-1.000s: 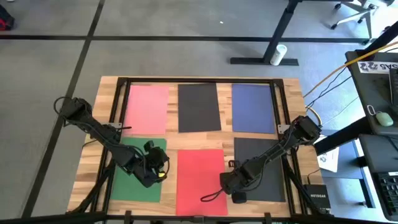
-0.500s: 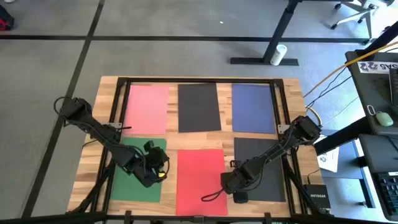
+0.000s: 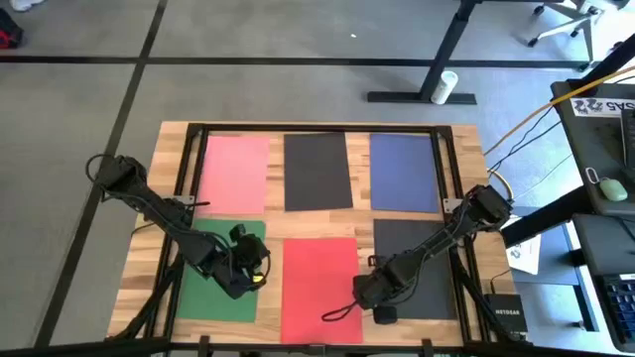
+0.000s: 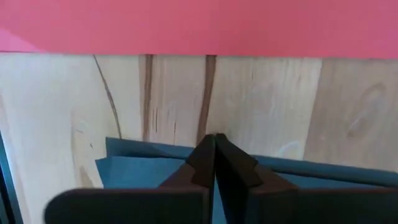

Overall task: Organize paper
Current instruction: Adjust the stacked black papers on the table, then stack the black paper on top of the black paper

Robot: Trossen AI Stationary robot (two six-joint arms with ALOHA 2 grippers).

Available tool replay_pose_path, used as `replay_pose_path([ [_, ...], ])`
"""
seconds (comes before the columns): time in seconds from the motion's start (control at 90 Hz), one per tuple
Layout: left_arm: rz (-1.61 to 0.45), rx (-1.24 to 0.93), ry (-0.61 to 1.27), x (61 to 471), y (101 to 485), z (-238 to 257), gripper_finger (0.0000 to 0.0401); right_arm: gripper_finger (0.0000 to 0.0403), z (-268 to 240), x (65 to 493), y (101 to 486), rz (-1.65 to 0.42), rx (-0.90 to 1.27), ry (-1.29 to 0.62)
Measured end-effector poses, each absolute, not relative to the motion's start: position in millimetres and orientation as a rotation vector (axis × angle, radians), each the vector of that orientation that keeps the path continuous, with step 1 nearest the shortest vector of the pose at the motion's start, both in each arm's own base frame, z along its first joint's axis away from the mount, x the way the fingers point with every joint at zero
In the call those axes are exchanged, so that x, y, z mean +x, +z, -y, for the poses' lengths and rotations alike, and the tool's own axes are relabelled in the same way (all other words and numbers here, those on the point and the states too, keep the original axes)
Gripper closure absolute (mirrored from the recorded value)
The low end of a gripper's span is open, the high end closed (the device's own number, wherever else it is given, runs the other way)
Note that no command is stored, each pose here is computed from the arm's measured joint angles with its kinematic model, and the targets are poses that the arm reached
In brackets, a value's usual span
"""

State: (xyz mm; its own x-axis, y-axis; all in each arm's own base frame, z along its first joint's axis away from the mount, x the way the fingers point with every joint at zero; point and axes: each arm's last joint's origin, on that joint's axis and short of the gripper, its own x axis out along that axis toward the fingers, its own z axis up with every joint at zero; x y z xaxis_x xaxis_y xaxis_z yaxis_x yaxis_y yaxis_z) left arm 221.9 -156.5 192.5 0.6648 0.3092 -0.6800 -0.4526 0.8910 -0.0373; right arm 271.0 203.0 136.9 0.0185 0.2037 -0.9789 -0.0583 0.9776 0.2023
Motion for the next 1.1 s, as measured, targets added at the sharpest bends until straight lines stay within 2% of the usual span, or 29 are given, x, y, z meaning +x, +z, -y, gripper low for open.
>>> replay_pose_path([
  [0.222, -0.726, -0.207, 0.432, 222.0, 192.5, 156.6, 0.0401, 0.0403, -212.1, 285.3, 162.6, -1.467, 0.031, 0.251],
  [0.356, -0.726, -0.206, 0.432, 221.9, 192.5, 156.6, 0.0401, 0.0403, -198.5, 298.6, 175.8, -1.395, -0.116, 0.138],
  [0.544, -0.725, -0.211, 0.433, 222.0, 192.6, 156.7, 0.0401, 0.0397, -157.4, 318.7, 189.6, -1.335, -0.314, -0.129],
  [0.744, -0.728, -0.202, 0.428, 221.6, 192.5, 157.0, 0.0401, 0.035, -101.1, 332.6, 181.4, -1.373, -0.457, -0.264],
  [0.933, -0.731, -0.192, 0.426, 221.5, 192.3, 156.9, 0.0401, 0.0299, -52.5, 338.8, 160.0, -1.387, -0.416, -0.331],
  [1.1, -0.731, -0.19, 0.425, 221.4, 192.4, 156.9, 0.0401, 0.0284, -25.9, 340.3, 145.2, -1.365, -0.375, -0.346],
])
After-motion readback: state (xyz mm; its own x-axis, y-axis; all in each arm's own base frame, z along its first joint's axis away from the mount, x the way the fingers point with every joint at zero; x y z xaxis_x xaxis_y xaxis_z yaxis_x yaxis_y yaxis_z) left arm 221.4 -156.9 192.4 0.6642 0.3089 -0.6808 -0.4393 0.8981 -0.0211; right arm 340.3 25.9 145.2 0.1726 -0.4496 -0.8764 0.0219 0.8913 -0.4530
